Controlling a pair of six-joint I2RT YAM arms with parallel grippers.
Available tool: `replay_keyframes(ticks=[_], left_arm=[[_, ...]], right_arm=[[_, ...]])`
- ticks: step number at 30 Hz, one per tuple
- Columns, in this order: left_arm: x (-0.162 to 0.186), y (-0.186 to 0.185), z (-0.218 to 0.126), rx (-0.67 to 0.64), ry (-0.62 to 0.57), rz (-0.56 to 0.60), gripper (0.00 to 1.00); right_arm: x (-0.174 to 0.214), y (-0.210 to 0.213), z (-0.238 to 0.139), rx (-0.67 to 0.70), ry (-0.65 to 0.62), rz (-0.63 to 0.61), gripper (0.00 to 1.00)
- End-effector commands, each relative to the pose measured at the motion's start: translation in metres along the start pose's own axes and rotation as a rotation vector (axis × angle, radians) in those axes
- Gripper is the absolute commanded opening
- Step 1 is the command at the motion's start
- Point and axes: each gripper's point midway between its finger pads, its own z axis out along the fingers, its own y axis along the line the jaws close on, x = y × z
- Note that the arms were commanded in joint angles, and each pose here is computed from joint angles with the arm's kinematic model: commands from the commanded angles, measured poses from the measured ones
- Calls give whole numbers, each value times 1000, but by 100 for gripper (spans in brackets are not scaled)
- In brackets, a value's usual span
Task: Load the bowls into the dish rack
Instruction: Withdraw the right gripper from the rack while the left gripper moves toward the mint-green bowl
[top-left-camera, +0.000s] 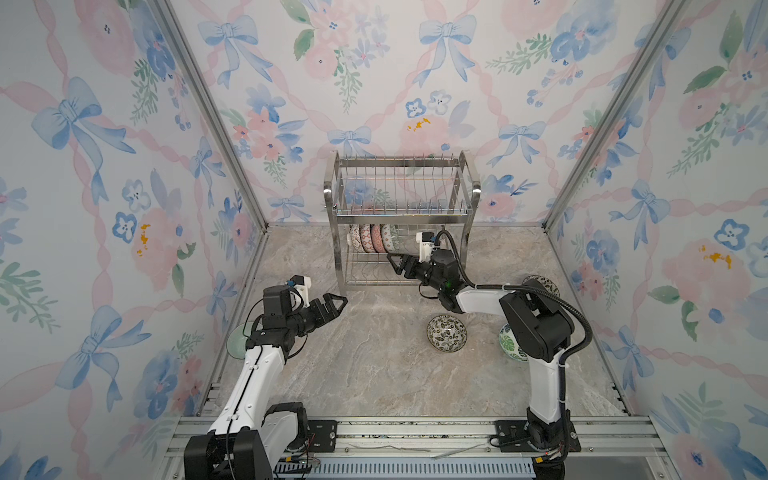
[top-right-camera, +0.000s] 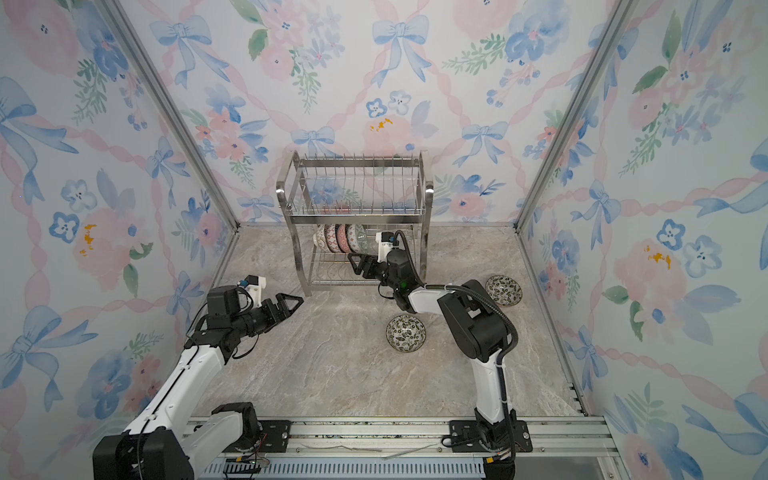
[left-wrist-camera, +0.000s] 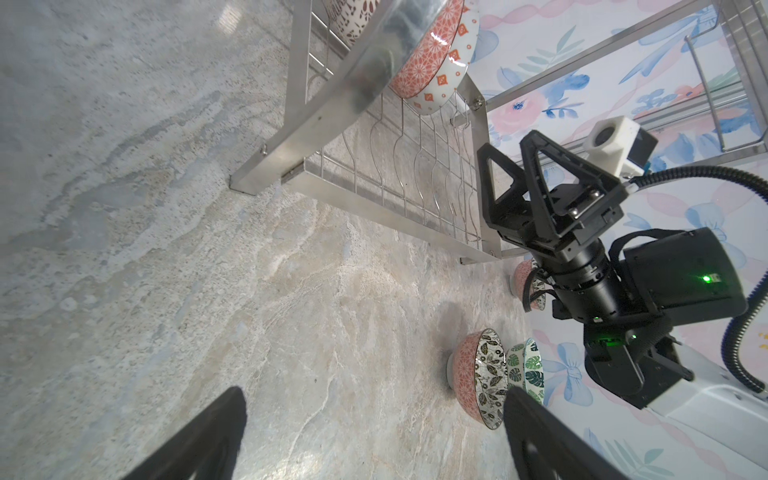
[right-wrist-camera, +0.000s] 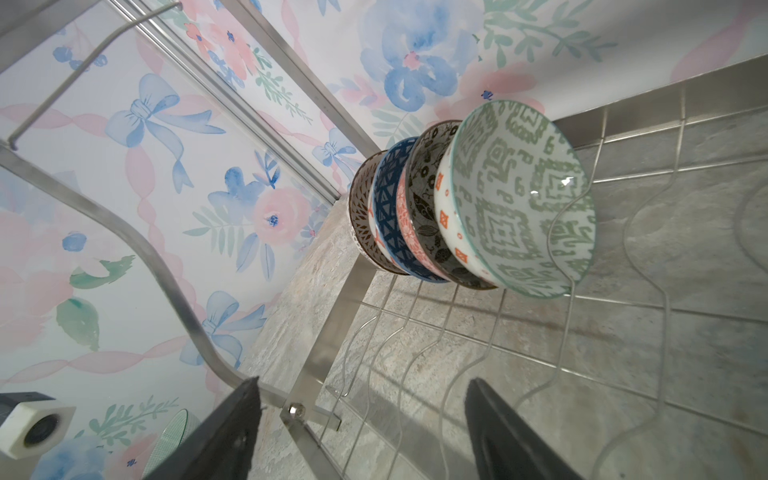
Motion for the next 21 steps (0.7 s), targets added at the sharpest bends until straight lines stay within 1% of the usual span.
replay_keyframes(ticks=[1, 5, 6, 9, 12, 13, 16, 18, 19, 21], left_arm=[[-6, 1, -3, -23, -17, 20, 98], [-9, 2, -5, -40, -29, 28, 98], [-9, 3, -6, -53, -31, 28, 98], [-13, 9, -11, -120, -46, 34, 98], [-22, 18, -27, -264, -48, 46, 98], [-32, 16, -37, -311, -64, 74, 98], [-46, 29, -61, -486, -91, 123, 98], [-51, 40, -76, -598, -106, 122, 98], [-54, 44, -83, -639, -119, 116, 98], [-58, 47, -90, -678, -142, 107, 98]], right_arm=[[-6, 27, -11, -29, -15, -93, 87], [1, 36, -20, -20, 9, -140, 99], [3, 37, -22, -21, 16, -144, 97], [9, 45, -27, -32, 44, -164, 96], [16, 52, -34, -34, 79, -196, 97], [21, 54, -36, -32, 93, -218, 97], [33, 57, -40, -13, 121, -259, 97], [45, 60, -40, -18, 155, -265, 96], [51, 62, -41, -21, 166, -274, 96], [60, 66, -42, -31, 184, -280, 97]])
